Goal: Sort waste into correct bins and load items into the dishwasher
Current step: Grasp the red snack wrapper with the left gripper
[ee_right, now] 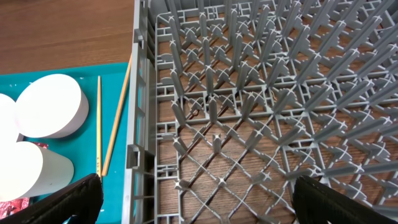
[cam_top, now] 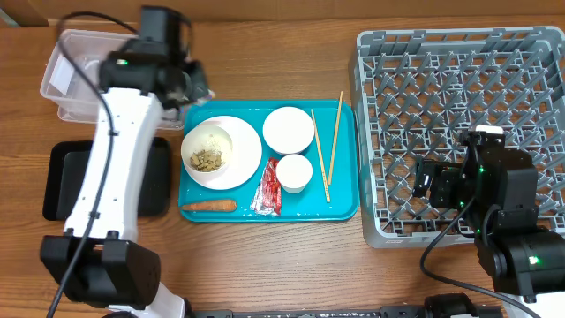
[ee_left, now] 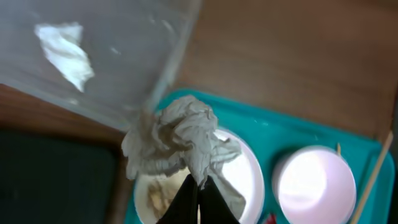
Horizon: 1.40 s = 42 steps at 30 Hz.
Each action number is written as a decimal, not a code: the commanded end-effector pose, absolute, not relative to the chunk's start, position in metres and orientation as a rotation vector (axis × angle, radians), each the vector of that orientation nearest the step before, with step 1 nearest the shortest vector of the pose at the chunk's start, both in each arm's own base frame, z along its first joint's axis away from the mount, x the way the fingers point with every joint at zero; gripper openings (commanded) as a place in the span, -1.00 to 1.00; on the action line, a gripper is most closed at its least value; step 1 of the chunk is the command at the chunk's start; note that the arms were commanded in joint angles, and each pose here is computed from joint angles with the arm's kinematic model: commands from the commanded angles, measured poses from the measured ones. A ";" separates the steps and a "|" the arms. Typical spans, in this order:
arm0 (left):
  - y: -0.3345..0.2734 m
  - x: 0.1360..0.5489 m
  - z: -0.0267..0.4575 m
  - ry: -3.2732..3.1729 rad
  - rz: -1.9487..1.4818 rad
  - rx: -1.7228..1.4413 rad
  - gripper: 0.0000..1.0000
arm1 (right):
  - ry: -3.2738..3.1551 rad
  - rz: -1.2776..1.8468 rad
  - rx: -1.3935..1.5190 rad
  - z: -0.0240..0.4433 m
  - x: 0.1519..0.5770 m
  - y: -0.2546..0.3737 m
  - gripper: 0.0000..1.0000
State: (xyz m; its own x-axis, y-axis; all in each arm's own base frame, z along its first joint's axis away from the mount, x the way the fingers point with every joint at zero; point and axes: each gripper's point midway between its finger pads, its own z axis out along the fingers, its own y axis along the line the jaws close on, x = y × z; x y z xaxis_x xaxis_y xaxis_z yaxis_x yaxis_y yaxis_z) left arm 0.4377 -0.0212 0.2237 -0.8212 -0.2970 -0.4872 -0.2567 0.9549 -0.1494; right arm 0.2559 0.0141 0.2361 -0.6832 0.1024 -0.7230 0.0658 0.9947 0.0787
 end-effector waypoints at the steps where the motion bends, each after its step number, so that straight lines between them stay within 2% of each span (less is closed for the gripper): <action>1: 0.019 0.457 0.239 2.471 -0.048 -0.458 -0.92 | 2.283 0.053 0.130 0.251 0.258 0.012 1.00; 5: 0.049 0.476 0.234 2.414 -0.030 -0.527 -0.92 | 2.283 0.053 0.130 0.251 0.258 0.012 1.00; 9: 0.068 0.490 0.209 2.425 -0.011 -0.574 -0.92 | 2.284 0.053 0.130 0.251 0.258 0.012 1.00; 10: 0.072 0.494 0.200 2.432 -0.006 -0.586 -0.85 | 2.284 0.053 0.130 0.251 0.258 0.012 1.00; 12: 0.076 0.496 0.193 2.439 -0.002 -0.596 -0.34 | 2.284 0.053 0.130 0.251 0.258 0.012 1.00; 13: 0.076 0.497 0.193 2.439 -0.007 -0.597 -0.15 | 2.283 0.053 0.130 0.251 0.258 0.012 1.00; 17: 0.062 0.491 0.204 2.445 -0.092 -0.564 -0.02 | 2.283 0.053 0.130 0.251 0.258 0.012 1.00; 22: 0.002 0.442 0.208 2.630 -0.332 -0.475 0.02 | 2.283 0.053 0.130 0.251 0.258 0.012 1.00; 25: -0.036 0.388 0.186 2.888 -0.343 -0.398 0.08 | 2.284 0.053 0.130 0.251 0.258 0.012 1.00; 29: -0.072 0.337 0.160 3.115 -0.327 -0.291 0.12 | 2.283 0.053 0.130 0.251 0.258 0.012 1.00; 36: -0.130 0.287 0.107 3.288 -0.365 -0.143 0.15 | 2.284 0.053 0.130 0.250 0.258 0.012 1.00; 42: -0.162 0.266 0.076 3.322 -0.486 -0.137 0.15 | 2.285 0.053 0.130 0.250 0.258 0.012 1.00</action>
State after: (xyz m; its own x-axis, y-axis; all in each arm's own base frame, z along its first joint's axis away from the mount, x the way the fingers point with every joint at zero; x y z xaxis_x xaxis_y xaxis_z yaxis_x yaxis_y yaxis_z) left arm 0.2791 -0.1443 0.0797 -0.9808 -0.0358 0.1917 -0.0764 0.9750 -0.2088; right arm 0.2556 0.0140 0.2359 -0.6837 0.1027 -0.7225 0.0664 0.9947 0.0786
